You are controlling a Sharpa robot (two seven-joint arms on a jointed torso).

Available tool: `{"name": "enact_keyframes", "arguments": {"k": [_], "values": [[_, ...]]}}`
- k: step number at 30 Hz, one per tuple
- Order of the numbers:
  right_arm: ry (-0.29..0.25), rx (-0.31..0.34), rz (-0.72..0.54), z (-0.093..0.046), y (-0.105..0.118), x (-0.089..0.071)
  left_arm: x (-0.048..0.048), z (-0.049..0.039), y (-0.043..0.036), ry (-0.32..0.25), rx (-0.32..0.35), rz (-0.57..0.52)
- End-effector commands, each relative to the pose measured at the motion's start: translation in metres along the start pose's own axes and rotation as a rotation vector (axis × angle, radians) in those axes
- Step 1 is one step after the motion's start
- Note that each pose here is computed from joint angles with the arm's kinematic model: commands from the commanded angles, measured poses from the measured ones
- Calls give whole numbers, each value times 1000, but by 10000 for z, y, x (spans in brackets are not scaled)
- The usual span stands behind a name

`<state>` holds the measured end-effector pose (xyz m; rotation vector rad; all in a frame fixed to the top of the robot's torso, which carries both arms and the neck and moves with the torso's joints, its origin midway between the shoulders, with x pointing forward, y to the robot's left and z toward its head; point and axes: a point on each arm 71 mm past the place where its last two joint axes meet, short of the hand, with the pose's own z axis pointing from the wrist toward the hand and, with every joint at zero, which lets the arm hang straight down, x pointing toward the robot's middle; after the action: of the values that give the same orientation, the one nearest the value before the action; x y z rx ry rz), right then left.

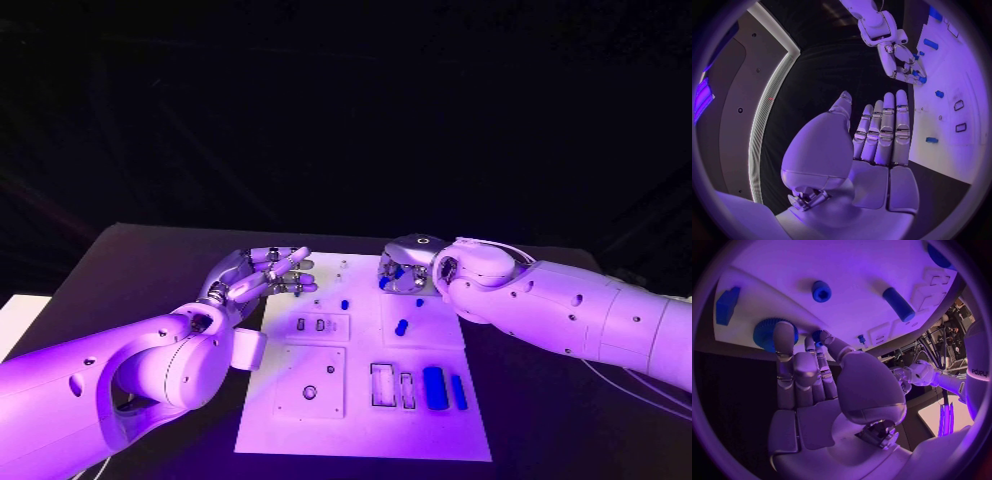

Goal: Assemble the parts on the task board

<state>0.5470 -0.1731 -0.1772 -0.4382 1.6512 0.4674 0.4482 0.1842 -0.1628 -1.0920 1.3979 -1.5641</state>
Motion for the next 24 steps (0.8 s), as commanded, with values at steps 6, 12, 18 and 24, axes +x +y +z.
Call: {"name": "enact_keyframes", "arguments": {"k": [6, 12, 18, 24], "values": [[-210, -14, 36, -59, 38, -141, 13, 6, -14, 24, 7, -4], [-250, -1, 54, -2, 88, -179, 12, 9, -13, 34, 7, -9], [-265, 7, 62, 103, 138, -196, 29, 8, -13, 45, 6, -15], [-263, 7, 64, 236, 221, -193, 47, 10, -12, 51, 5, -18]]}}
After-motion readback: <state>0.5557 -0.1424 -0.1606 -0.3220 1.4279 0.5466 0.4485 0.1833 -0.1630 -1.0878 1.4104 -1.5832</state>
